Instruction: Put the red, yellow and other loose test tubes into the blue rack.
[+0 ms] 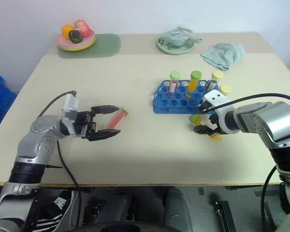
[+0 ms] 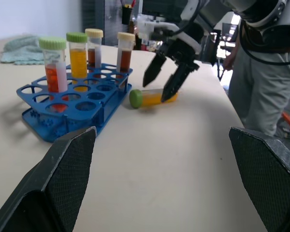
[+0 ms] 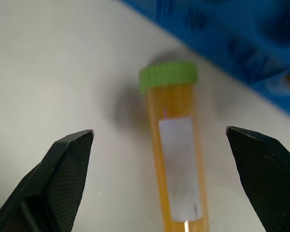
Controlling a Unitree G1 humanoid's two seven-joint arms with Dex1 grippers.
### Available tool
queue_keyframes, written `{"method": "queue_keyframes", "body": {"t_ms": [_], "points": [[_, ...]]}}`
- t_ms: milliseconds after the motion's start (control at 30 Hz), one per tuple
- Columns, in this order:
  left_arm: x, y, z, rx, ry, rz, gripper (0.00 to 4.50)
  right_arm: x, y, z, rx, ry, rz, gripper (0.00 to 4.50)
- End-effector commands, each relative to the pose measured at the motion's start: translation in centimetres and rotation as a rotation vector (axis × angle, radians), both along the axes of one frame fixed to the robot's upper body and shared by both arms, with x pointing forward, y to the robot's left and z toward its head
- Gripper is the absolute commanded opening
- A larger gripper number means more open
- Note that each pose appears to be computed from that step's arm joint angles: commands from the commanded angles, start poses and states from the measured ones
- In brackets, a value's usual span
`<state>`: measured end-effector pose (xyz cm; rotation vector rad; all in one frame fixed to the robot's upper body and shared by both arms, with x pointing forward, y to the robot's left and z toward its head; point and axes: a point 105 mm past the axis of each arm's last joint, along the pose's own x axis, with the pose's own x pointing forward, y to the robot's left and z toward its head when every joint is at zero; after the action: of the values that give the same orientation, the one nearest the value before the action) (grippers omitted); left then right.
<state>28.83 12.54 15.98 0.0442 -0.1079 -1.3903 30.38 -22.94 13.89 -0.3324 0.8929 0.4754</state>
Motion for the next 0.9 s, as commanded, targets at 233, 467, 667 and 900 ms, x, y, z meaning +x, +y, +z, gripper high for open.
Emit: {"method": "queue_keyframes", "body": {"t_ms": [233,467,667,900], "points": [[-0.6,0.0,0.7,-0.023,-0.040,0.002,4.50,1.0,-1.1,-0.2,-0.047,-0.004,-0.048,4.47],[-0.6,0.0,0.9,-0.017,-0.042,-0.001,4.50,1.6,-1.0,-0.4,-0.043,0.003,-0.036,4.47],[-0.6,0.0,1.1,-0.023,-0.046,0.001,4.50,1.2,-0.5,-0.7,-0.042,0.015,-0.001,4.24],[-0.6,-0.1,1.1,-0.029,-0.039,-0.002,4.50,1.4,-0.4,-0.7,-0.044,0.002,0.004,3.27]]}}
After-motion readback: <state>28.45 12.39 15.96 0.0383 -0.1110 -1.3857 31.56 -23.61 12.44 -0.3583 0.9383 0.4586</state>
